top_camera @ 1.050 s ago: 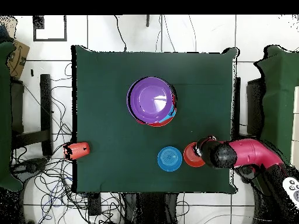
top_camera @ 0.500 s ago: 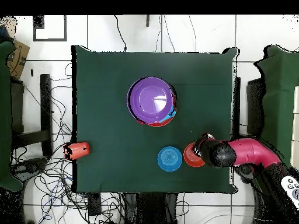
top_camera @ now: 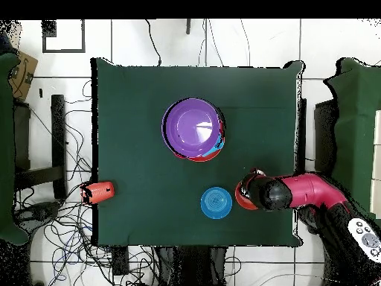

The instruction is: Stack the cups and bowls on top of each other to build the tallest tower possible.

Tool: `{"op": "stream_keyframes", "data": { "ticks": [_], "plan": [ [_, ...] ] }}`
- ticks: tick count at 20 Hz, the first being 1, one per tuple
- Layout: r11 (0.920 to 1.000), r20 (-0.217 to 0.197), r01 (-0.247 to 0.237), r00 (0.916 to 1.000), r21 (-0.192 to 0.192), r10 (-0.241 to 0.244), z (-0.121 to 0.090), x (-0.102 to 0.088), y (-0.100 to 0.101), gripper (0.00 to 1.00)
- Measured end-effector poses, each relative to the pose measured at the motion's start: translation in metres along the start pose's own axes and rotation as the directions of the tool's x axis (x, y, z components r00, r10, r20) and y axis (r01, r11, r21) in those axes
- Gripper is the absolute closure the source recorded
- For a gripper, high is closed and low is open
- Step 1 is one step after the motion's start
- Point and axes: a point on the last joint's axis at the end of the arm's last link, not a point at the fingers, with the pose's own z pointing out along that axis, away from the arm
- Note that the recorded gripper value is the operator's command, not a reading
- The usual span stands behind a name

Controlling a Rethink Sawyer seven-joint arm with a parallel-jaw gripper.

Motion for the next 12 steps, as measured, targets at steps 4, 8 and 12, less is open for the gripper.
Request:
{"op": "stream_keyframes", "data": {
  "ticks": [4,8,12],
  "plan": [
    [0.9996,-0.014,0.028,0.9995,0.001,-0.027,0.010,-0.004,0.003,0.00],
    [0.9989,-0.026,0.047,0.9986,0.005,-0.046,0.015,-0.005,0.004,0.00],
    [0.9979,-0.040,0.062,0.9973,0.016,-0.062,0.017,-0.004,0.003,0.00]
  ]
}}
